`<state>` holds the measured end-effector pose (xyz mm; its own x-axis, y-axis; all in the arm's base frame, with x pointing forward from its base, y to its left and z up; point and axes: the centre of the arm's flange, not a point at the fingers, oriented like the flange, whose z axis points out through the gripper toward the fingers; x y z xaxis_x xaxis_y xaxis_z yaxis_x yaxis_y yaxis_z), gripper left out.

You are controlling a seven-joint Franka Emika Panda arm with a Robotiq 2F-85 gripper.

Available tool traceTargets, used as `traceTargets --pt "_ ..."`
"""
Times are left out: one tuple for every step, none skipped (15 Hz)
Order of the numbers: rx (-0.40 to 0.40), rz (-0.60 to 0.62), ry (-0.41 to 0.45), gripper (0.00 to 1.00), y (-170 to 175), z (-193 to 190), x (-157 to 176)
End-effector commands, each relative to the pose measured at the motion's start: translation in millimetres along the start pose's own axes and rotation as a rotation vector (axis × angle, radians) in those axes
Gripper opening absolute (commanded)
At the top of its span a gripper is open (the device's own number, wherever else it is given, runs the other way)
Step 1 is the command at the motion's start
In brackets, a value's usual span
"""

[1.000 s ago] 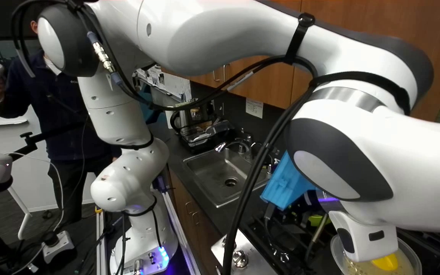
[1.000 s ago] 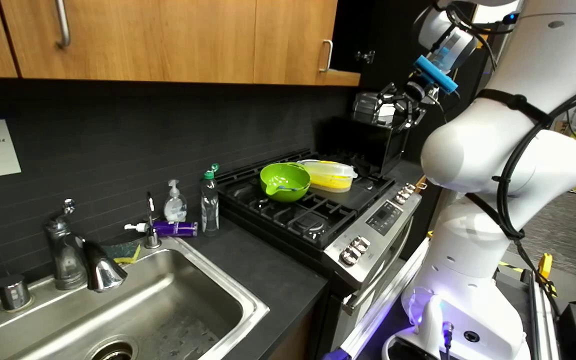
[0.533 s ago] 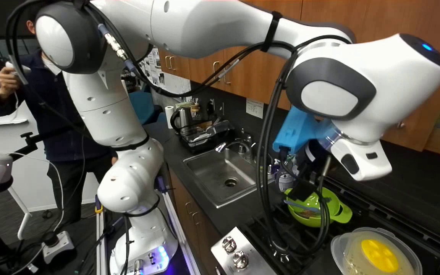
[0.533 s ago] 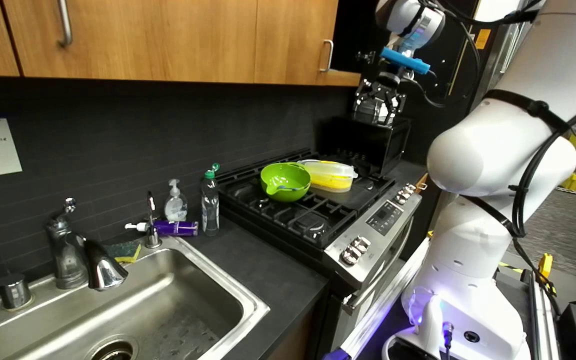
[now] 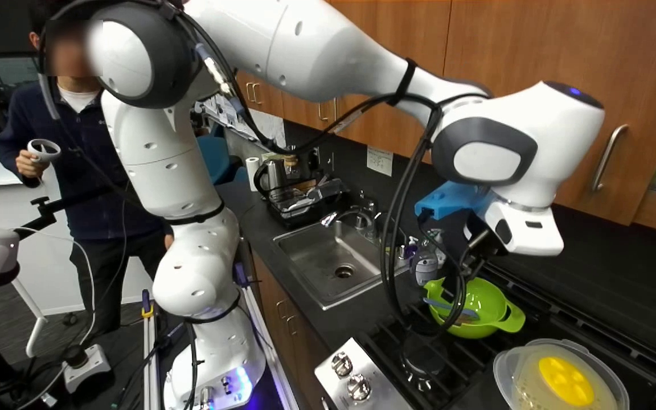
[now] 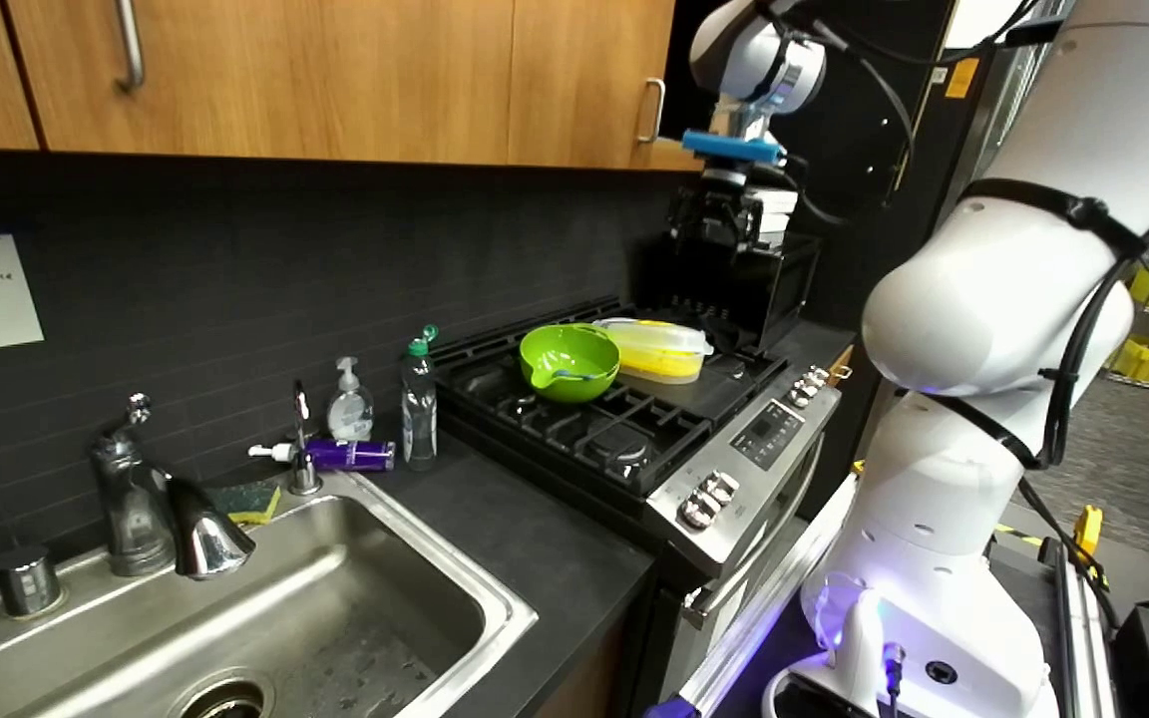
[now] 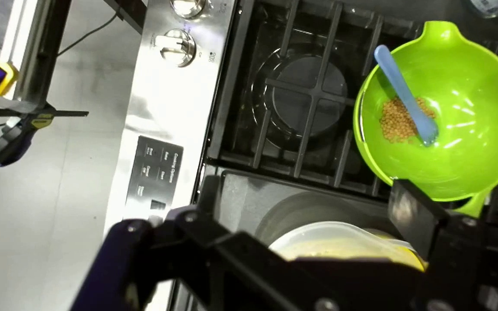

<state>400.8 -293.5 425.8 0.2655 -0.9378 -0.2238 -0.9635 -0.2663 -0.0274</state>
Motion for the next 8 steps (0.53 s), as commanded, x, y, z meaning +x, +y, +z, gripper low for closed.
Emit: traceTargets --pt "-0.058 0.092 -0.079 1.00 -18.9 55.3 20.4" --pt "-0.067 0.102 -0.108 1.00 -19.4 69.1 23.5" --pt "-0.074 0.119 -0.130 1.00 -17.9 80.7 25.8" --pt "-0.076 0.133 -0.150 1.00 -18.9 90.4 27.7" --pt "-0.079 0.149 -0.163 1.00 -19.1 98.1 29.1" --pt "-0.080 0.165 -0.173 1.00 -19.4 104.7 31.7" --pt "-0.079 0.176 -0.185 1.00 -17.1 108.6 32.7" --pt "-0.074 0.190 -0.191 1.00 -16.7 112.0 34.8"
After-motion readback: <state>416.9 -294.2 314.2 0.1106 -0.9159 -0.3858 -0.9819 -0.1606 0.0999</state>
